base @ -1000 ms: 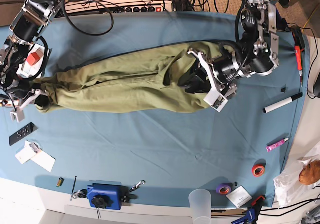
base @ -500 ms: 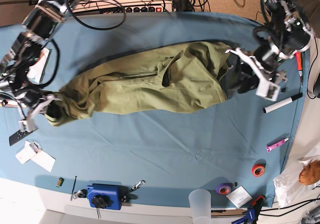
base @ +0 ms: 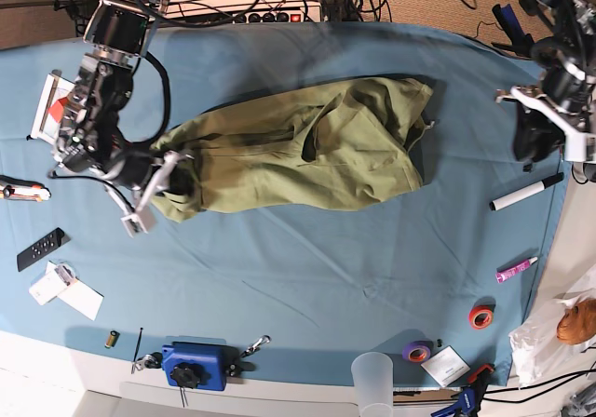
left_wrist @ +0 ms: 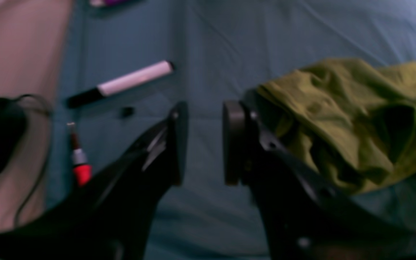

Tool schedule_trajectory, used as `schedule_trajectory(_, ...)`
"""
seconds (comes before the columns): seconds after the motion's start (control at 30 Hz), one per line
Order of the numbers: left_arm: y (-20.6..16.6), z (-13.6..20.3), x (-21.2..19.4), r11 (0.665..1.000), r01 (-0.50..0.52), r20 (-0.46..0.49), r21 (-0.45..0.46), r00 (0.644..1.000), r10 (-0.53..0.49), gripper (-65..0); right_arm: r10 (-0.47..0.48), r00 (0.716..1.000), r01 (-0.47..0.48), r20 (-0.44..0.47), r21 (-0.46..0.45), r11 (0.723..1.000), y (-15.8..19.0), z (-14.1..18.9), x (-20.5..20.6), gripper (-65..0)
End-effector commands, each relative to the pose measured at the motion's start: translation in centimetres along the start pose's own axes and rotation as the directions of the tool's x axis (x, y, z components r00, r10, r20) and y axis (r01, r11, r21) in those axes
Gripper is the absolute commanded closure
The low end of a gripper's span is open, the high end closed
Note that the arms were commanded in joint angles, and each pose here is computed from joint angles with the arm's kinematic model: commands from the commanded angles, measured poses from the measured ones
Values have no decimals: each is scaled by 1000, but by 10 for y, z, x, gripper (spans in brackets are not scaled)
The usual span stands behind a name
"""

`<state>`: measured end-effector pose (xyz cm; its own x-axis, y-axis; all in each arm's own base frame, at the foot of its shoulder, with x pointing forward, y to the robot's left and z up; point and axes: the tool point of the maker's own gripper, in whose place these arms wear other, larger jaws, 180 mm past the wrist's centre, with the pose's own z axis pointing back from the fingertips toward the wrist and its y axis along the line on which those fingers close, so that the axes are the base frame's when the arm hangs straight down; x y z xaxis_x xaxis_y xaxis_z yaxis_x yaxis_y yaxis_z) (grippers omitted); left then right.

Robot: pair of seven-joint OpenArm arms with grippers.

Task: Layout the t-shirt on the table in an organized manner, then fold the t-shirt properly
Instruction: 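Lift both shirt ends and fold them toward each other, then push the green strip's ends inward with both grippers, bunching it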

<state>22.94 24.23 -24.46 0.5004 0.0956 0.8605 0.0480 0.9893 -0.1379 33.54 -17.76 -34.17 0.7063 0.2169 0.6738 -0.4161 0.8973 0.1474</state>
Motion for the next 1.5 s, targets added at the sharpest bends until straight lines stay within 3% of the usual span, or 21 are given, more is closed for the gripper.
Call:
schedule_trajectory(0.0,4,6,11,1000,13,40,13,999,-14,-174,36,997,-36,62,-4,999,2,7,23,0)
schedule_trajectory(0.13,22,16,14,997,1,57,78,998,-6,-174,116,990,-117,82,4,993,26,10,40,0)
schedule_trajectory(0.3,24,17,15,996,0,59,84,998,-5,-174,220,972,-217,86,-42,975,50,16,56,0)
schedule_trajectory(0.63,23,17,15,997,-2,61,82,998,-3,-174,274,961,-274,-23,-4,962,92,-12,24,0)
schedule_trajectory(0.9,22,17,15,997,8,62,74,998,-12,-174,295,955,-295,-24,34,955,111,-19,20,0)
schedule_trajectory(0.93,20,17,16,998,13,65,66,998,-17,-174,292,956,-291,-21,38,956,113,-19,21,-42)
schedule_trajectory(1.0,16,17,17,999,22,75,41,997,-25,-174,281,960,-280,-7,57,958,120,-21,23,-138)
schedule_trajectory(1.07,14,17,19,999,17,81,31,997,-20,-174,271,963,-270,7,80,959,125,-21,24,-181)
schedule_trajectory(1.23,13,17,19,999,16,83,29,996,-19,-174,229,973,-230,29,196,953,147,-18,24,-182)
schedule_trajectory(1.33,13,17,19,999,16,83,28,996,-19,-174,259,964,-266,61,265,927,161,-12,26,-181)
schedule_trajectory(1.47,13,17,19,999,16,83,28,996,-18,-174,314,932,-356,181,294,887,181,8,47,-181)
